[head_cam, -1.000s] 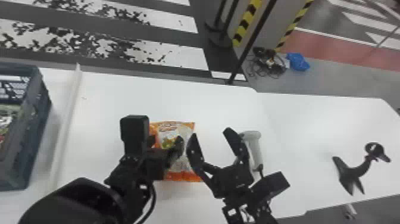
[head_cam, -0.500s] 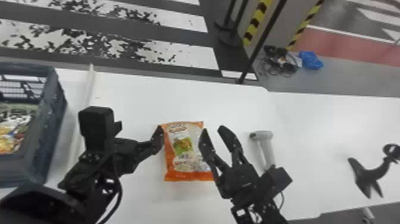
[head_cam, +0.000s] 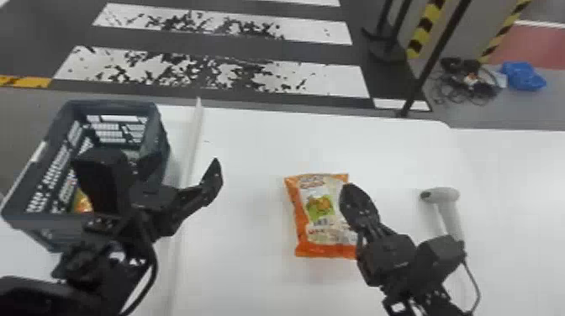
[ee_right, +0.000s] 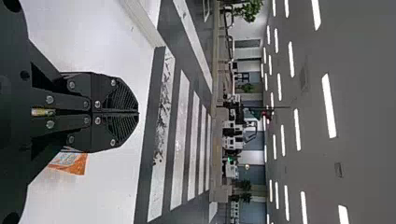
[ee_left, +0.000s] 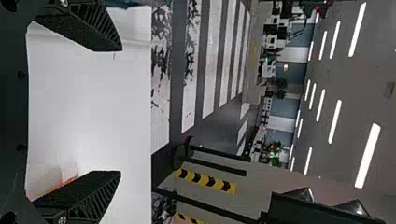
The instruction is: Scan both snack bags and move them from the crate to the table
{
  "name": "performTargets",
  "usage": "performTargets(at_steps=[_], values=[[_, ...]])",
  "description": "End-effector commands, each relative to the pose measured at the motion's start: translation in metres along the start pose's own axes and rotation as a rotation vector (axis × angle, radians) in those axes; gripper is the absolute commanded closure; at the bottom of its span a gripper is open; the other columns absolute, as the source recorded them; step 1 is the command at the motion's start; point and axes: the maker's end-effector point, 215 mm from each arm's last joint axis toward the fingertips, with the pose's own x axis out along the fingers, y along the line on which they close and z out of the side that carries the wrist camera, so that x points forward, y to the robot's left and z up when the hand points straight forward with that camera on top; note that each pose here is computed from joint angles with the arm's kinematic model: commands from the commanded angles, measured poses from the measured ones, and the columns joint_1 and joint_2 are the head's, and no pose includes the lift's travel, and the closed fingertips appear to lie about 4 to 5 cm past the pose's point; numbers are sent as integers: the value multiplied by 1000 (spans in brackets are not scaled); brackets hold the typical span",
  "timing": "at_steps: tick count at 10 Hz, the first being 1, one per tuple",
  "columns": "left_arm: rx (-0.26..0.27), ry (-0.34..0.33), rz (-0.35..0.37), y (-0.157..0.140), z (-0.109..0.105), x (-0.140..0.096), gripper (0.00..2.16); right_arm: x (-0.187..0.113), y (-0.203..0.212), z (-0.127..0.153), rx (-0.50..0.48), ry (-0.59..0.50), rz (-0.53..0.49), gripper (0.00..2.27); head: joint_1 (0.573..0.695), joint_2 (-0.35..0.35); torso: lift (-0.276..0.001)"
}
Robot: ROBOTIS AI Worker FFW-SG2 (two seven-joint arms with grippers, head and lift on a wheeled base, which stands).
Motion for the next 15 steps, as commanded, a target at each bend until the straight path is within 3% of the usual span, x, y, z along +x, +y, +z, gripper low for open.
performTargets(at_steps=[1, 5, 9, 11, 13, 15], values=[[24, -38, 54, 37, 12, -18, 53, 10, 4, -12, -2, 37, 11, 2260, 695, -36, -88], [76, -122, 19, 66, 35, -44, 56, 31, 2, -62, -8, 130, 19, 2256, 695, 73, -88], [55, -103, -14, 60, 24, -44, 56, 46, -14, -126, -22, 234, -9, 2260, 695, 65, -88], [36, -95, -19, 60, 18, -44, 56, 46, -11, -142, -18, 247, -6, 2260, 695, 62, -88], [34, -96, -21, 60, 18, -44, 60, 48, -12, -124, -24, 197, -16, 2260, 695, 64, -88], [32, -95, -21, 60, 17, -44, 60, 40, -6, -63, -33, 92, -17, 2260, 695, 63, -88]])
